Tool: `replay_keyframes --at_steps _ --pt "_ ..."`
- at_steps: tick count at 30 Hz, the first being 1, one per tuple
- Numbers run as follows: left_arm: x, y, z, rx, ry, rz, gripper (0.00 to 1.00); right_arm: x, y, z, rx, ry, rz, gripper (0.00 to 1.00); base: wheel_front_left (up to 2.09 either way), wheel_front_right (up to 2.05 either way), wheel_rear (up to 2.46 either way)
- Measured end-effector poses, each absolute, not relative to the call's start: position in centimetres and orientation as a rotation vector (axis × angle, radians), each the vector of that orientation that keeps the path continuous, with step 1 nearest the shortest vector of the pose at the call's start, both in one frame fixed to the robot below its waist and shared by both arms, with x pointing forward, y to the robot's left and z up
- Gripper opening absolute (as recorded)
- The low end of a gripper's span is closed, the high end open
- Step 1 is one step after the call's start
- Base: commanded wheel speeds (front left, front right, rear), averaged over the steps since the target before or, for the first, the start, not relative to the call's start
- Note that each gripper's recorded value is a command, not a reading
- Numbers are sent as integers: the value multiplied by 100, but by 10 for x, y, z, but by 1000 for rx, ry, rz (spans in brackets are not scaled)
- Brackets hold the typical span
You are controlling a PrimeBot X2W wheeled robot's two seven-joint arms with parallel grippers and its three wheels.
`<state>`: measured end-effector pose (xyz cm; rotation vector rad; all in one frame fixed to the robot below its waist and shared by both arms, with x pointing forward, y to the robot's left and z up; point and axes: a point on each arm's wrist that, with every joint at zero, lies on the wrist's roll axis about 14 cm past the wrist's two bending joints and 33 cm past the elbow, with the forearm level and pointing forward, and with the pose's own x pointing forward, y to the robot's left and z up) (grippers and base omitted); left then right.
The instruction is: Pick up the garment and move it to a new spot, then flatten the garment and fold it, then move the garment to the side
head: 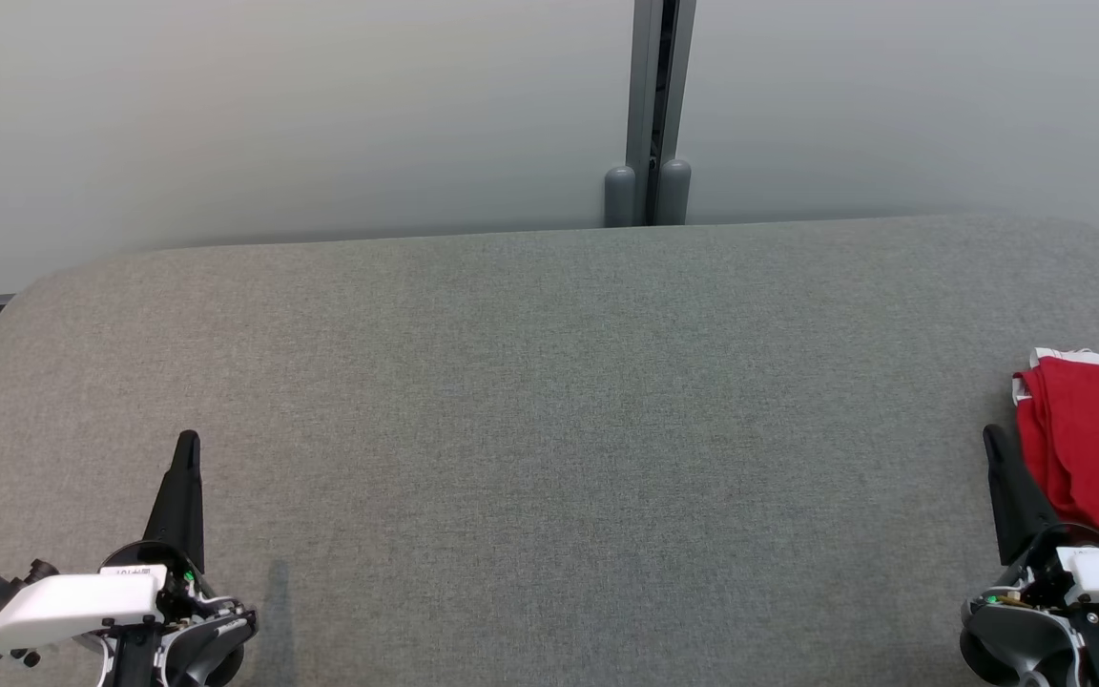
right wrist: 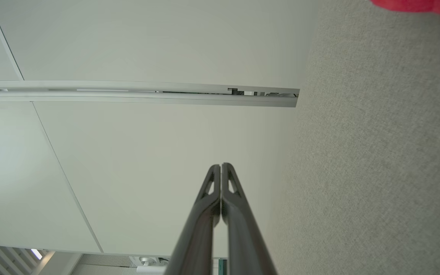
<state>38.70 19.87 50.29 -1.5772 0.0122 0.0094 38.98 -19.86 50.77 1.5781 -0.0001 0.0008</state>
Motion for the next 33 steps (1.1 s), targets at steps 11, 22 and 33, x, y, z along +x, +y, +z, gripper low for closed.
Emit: replay_keyframes --at_steps 11,22,33 --pt "387 199 504 -1577 10 8 0 390 -199 508 1579 0 0 0 0 0 0" --pt "387 199 504 -1577 10 8 0 390 -199 508 1579 -1 1 0 0 0 0" --pt "387 199 504 -1577 10 8 0 390 -199 508 1579 -1 1 0 0 0 0"
